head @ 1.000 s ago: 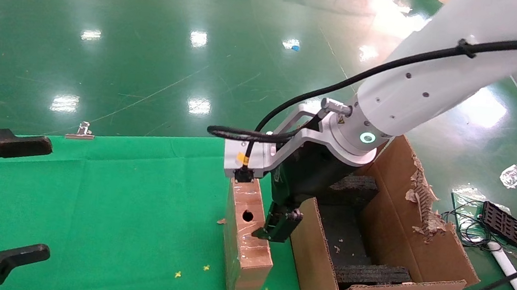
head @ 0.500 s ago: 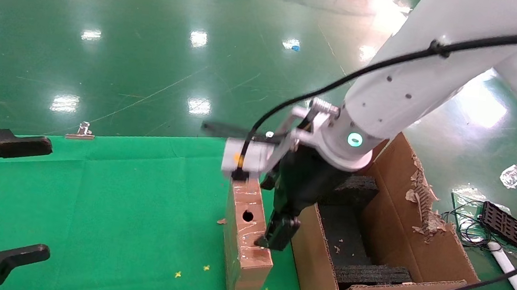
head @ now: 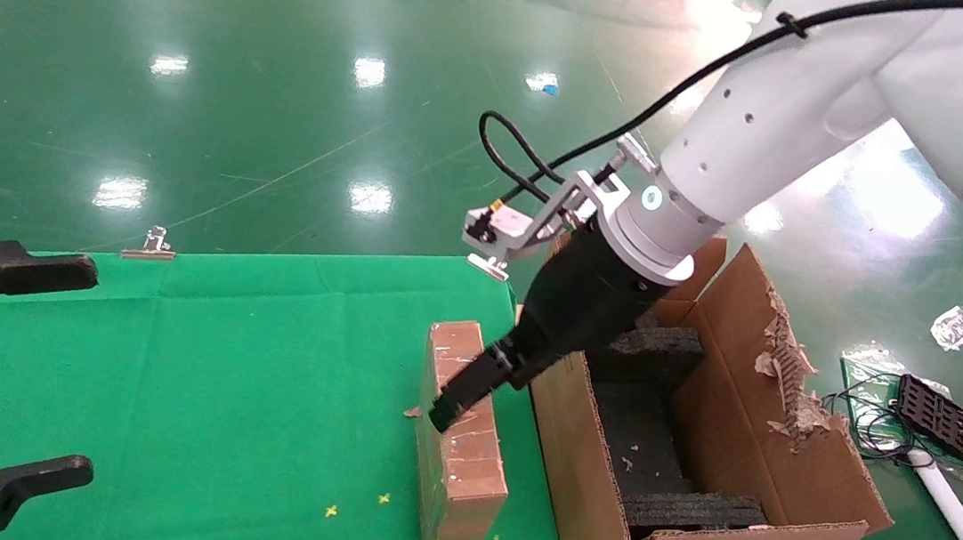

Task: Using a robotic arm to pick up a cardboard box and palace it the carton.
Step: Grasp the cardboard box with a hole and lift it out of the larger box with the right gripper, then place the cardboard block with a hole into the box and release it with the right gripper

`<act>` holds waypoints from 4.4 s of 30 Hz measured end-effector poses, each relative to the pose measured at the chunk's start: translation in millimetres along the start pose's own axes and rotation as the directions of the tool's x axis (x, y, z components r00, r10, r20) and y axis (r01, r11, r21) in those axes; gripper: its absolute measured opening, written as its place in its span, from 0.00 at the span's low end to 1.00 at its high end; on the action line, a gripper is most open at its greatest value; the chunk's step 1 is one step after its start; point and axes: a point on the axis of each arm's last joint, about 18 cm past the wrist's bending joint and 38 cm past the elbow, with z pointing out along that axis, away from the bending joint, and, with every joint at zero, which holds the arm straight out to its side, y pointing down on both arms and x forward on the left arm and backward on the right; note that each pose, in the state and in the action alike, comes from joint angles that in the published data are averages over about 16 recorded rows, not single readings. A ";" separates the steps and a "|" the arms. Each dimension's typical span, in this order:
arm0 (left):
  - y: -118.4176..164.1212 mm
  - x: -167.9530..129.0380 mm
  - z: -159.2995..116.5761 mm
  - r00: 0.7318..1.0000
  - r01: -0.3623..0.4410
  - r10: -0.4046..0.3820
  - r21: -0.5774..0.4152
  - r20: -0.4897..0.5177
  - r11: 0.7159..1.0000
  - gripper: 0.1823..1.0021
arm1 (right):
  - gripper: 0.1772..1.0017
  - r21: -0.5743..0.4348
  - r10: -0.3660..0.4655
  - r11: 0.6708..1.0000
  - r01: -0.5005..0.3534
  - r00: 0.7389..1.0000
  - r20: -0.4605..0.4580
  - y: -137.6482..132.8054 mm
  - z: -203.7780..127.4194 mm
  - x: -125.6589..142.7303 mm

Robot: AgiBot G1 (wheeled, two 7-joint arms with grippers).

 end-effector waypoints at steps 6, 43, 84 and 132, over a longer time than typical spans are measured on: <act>0.0 0.0 0.0 1.000 0.000 0.000 0.000 0.000 1.000 1.00 | 1.00 -0.021 0.033 0.999 -0.032 0.999 0.015 -5.1 15.0 1.9; 0.0 0.0 0.0 1.000 0.000 0.000 0.000 0.000 1.000 0.76 | 0.60 -0.135 -0.027 0.991 0.019 0.998 -0.059 -1.0 37.2 6.8; 0.0 0.0 0.0 1.000 0.000 0.000 0.000 0.000 1.000 0.02 | 0.18 0.367 0.428 0.875 -0.316 0.858 -0.284 143.1 -177.3 174.8; 0.0 0.0 0.0 1.000 0.000 0.000 0.000 0.000 1.000 0.90 | 0.15 0.200 0.550 0.833 -0.516 0.736 -0.395 205.4 4.7 243.8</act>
